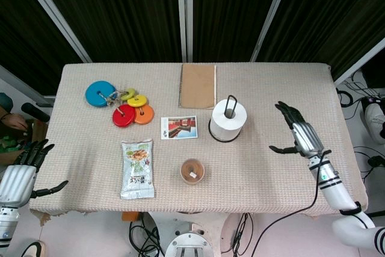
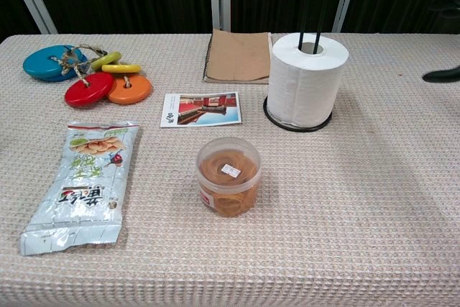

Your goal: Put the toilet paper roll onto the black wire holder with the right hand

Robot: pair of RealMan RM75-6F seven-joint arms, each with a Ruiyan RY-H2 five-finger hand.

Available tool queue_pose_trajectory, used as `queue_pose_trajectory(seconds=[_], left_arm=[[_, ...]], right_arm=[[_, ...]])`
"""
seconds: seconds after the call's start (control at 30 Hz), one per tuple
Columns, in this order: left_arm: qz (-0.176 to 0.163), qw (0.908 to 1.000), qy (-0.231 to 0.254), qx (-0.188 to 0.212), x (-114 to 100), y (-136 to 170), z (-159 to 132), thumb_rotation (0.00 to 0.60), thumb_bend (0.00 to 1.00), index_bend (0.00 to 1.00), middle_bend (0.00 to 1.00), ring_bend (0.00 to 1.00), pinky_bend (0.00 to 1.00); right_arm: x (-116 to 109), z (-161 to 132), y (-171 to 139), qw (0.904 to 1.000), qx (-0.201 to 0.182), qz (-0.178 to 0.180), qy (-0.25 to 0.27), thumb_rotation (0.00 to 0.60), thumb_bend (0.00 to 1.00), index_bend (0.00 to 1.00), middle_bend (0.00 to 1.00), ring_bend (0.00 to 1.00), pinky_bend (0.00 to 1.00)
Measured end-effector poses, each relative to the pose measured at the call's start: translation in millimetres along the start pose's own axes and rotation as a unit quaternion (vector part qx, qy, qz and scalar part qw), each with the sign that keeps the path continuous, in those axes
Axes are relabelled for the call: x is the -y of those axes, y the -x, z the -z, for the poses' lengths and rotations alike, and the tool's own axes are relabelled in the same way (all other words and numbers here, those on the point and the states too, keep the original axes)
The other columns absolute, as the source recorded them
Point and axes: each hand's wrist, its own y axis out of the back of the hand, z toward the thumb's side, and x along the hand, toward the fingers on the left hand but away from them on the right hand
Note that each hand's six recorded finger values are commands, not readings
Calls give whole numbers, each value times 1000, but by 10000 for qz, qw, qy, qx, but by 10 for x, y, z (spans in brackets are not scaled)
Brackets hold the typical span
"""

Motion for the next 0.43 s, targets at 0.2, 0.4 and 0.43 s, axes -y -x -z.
queue_pose_trajectory(seconds=[0.2, 0.4, 0.43], left_arm=[[-16, 10000, -15, 12, -12, 2, -24, 257, 101, 107, 47, 43, 196], [-38, 10000, -26, 17, -20, 8, -41, 260, 100, 107, 47, 42, 197], [-38, 10000, -25, 19, -18, 9, -45, 260, 100, 107, 47, 42, 197]], right_arm=[[-112, 526, -861, 9751, 1022, 554, -1888, 600, 52, 0, 0, 0, 0], [-157, 816, -1629, 9485, 1877, 805, -2421, 600, 56, 0, 0, 0, 0], [-154, 824, -1658, 9492, 1890, 816, -2380, 600, 59, 0, 0, 0, 0]])
